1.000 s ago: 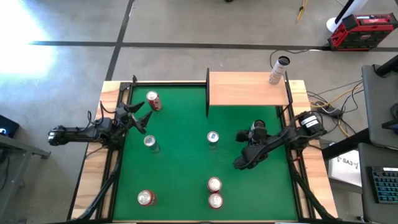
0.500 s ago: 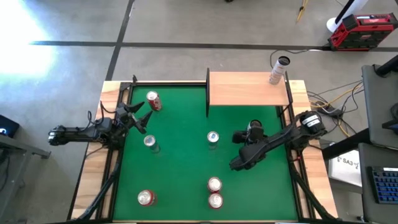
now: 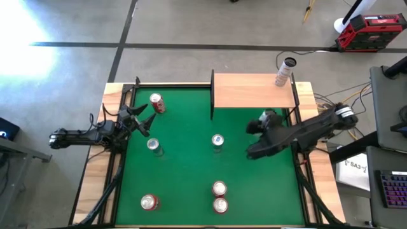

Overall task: Place canned beverage on shelf
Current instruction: Put the white yellow soda can on the shelf aligned with the other white yellow soda can

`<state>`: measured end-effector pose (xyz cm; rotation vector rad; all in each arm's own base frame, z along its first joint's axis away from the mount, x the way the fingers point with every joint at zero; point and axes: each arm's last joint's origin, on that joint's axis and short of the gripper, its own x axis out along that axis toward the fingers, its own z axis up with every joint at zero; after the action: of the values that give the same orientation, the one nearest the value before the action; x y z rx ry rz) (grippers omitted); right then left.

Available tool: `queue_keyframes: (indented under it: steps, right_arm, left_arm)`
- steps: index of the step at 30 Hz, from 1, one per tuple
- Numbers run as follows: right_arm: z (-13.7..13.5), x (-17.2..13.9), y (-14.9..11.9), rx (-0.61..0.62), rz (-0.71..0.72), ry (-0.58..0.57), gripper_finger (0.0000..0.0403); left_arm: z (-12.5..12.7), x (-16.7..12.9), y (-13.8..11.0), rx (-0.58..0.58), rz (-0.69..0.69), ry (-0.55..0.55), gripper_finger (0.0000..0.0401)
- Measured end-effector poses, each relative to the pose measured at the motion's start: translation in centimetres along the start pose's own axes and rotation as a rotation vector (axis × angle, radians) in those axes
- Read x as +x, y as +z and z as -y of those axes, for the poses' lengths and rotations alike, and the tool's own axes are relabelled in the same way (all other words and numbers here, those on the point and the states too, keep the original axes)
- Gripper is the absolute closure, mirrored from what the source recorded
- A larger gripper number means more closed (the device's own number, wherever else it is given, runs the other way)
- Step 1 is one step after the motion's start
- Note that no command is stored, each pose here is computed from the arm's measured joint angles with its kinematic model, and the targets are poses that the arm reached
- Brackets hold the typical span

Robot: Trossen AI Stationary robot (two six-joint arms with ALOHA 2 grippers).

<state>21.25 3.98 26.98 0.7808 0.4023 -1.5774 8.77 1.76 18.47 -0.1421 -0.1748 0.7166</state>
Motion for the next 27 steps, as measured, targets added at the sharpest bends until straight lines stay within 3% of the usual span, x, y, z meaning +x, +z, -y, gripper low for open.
queue_keyframes:
  steps: [7,14,27]
  right_arm:
    - [0.2,0.0,4.4,-0.078,-0.005,0.024,0.0142]
    - [0.1,-0.2,7.5,-0.140,0.099,0.065,0.0141]
    - [0.7,3.0,10.5,-0.106,0.185,-0.102,0.0140]
  left_arm:
    - [0.0,0.0,0.0,0.000,0.000,0.000,0.0077]
    - [0.0,0.0,0.0,0.000,0.000,0.000,0.0077]
    - [0.0,0.0,0.0,-0.001,0.001,0.000,0.0077]
